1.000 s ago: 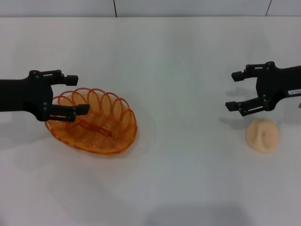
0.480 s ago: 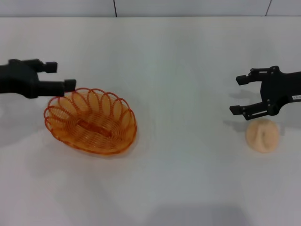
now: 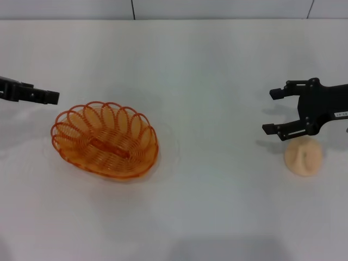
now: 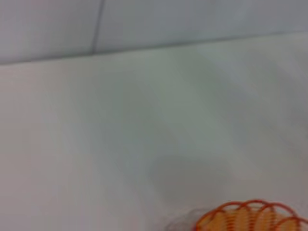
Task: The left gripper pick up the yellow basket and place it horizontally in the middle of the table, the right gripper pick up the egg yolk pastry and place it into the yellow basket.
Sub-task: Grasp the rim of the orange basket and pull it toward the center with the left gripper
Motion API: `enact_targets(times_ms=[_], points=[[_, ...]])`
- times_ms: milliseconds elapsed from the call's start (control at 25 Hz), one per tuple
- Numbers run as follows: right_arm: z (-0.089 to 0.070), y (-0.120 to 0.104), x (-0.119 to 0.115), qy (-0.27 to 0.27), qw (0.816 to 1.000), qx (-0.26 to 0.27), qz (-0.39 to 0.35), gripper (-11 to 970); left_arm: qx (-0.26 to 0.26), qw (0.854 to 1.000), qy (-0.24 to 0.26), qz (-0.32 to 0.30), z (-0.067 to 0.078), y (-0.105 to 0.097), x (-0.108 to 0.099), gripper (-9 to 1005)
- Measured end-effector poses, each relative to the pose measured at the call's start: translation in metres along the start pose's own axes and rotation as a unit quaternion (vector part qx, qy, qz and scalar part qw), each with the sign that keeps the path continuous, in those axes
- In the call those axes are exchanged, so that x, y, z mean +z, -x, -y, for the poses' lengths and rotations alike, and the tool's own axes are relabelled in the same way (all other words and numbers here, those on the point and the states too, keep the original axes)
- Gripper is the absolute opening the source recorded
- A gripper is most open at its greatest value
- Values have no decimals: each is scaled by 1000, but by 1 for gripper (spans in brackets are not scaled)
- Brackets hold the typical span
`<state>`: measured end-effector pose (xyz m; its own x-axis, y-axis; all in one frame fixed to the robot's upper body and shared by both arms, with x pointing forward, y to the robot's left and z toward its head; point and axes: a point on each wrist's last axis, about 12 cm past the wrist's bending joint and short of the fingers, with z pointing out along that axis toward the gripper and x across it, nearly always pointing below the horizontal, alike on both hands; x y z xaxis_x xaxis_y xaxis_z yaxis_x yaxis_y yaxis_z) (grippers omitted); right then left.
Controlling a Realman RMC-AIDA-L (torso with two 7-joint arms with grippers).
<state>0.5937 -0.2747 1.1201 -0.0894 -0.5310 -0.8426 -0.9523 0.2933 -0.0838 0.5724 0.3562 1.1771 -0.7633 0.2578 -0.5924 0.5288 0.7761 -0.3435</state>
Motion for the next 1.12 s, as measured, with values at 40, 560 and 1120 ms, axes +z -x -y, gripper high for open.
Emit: enact_targets(times_ms=[40,560,1120], points=[[0,0,0,0,1000,0,0,871,-2,1000,7,-8,-1,3,1,859],[-2,1,4,0,1000,-4,3,870,2,993,48,-105,-2,8,55,855],[-2,2,9,-5,1000,-4,5,870,16,991,66,-115,0,4,75,850]])
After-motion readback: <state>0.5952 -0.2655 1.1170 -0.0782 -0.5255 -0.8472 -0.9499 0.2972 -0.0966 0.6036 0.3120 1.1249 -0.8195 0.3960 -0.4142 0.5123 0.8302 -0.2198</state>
